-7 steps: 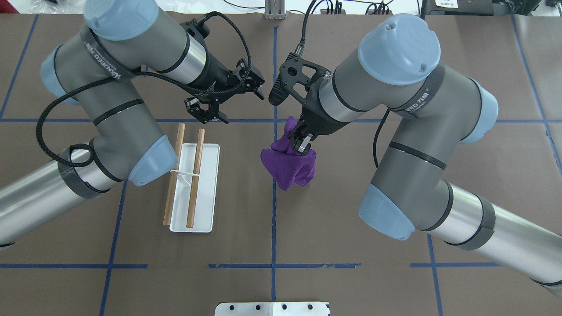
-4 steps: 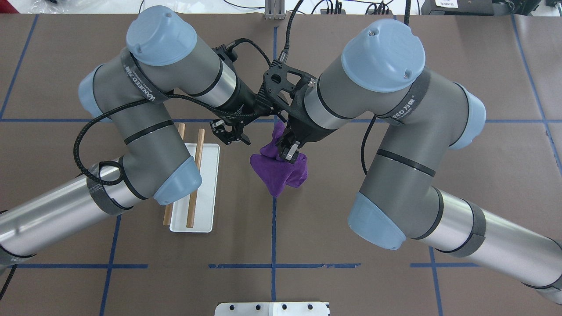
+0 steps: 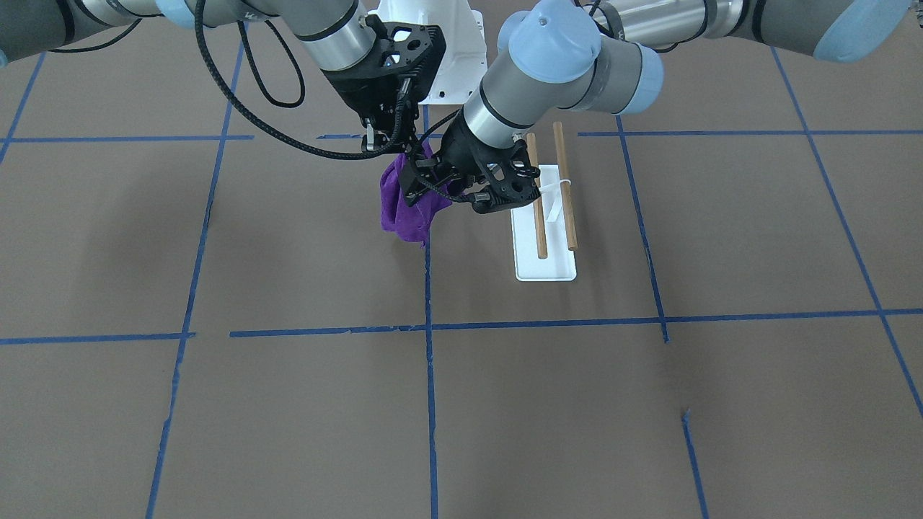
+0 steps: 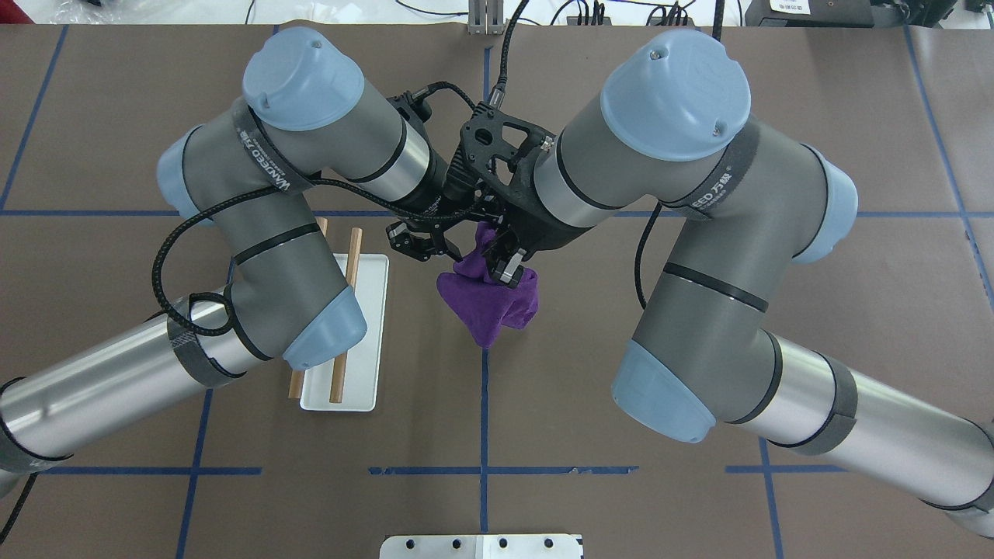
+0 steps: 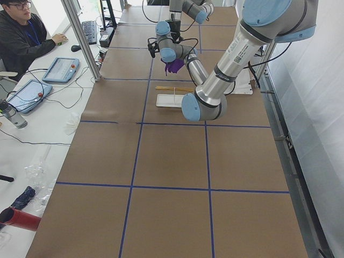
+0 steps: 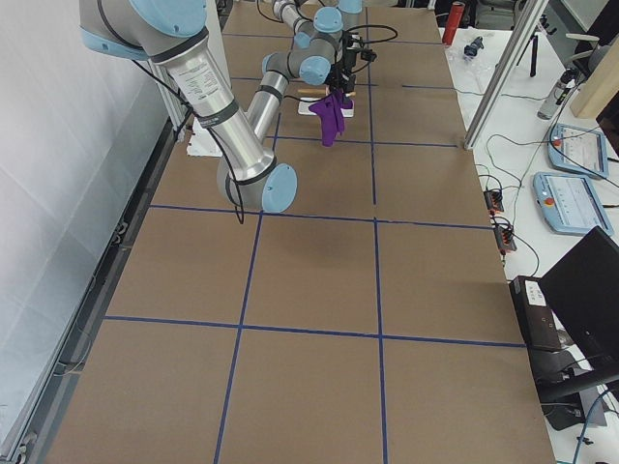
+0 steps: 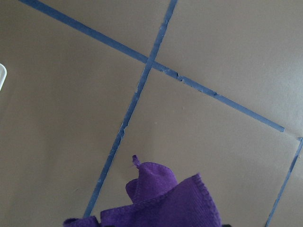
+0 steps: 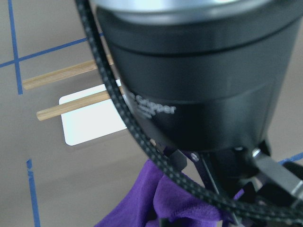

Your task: Hang towel on rack

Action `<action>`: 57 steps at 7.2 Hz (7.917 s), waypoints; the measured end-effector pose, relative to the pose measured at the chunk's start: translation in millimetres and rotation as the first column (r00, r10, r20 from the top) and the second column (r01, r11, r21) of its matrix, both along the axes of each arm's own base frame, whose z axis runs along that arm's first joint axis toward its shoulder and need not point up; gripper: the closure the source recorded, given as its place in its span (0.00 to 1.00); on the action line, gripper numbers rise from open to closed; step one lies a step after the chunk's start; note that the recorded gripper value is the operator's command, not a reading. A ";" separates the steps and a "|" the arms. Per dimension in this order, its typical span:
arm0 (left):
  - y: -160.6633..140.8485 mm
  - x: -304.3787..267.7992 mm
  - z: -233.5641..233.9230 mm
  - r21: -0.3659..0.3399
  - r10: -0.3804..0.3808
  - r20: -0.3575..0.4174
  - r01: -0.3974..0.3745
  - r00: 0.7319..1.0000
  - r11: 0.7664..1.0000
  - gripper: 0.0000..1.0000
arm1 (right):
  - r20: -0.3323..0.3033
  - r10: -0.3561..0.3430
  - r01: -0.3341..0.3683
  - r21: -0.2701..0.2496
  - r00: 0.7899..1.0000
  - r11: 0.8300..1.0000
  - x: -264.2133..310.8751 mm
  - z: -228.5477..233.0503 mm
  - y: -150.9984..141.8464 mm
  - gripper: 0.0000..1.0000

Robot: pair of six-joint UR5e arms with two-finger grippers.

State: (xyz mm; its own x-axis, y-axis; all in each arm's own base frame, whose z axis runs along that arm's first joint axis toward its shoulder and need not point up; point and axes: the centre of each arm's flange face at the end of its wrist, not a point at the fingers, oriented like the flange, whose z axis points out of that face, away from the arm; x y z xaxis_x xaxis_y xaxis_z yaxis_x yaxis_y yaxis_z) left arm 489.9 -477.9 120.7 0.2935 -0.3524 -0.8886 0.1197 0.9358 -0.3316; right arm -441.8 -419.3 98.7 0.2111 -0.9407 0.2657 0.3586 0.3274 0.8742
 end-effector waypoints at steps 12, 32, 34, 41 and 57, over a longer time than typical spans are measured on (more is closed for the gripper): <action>-2.8 -82.7 59.9 0.090 -0.052 0.022 0.050 0.998 0.995 1.00 | -0.333 0.071 -0.190 -0.338 0.940 0.922 61.0 122.2 -58.8 0.00; -28.7 -413.4 394.0 0.578 0.016 0.589 -0.436 0.808 0.690 0.00 | -0.443 0.218 -0.479 -0.653 0.870 0.586 524.8 569.8 -59.7 0.01; -22.2 -509.6 436.0 0.529 0.030 0.622 -0.448 0.782 0.721 0.00 | -0.445 0.316 -0.546 -0.697 0.838 0.465 534.4 582.2 -34.1 0.00; 29.8 -535.3 502.1 0.418 0.144 0.491 -0.377 0.859 0.826 0.00 | -0.490 0.405 -0.633 -0.649 0.772 0.422 519.0 565.6 -45.6 0.00; 32.6 -538.0 502.5 0.416 0.140 0.490 -0.372 0.860 0.830 0.00 | -0.487 0.403 -0.630 -0.648 0.775 0.429 514.0 564.4 -43.5 0.00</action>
State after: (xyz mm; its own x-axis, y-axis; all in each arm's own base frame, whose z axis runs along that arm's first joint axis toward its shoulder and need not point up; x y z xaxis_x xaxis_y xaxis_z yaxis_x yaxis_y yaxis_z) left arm -48.1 -445.4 623.2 0.6935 0.2285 -0.6833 -0.1293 0.9724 0.1940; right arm 72.2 -462.8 663.1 0.7422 -0.1035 0.6622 0.0264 0.9918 0.1254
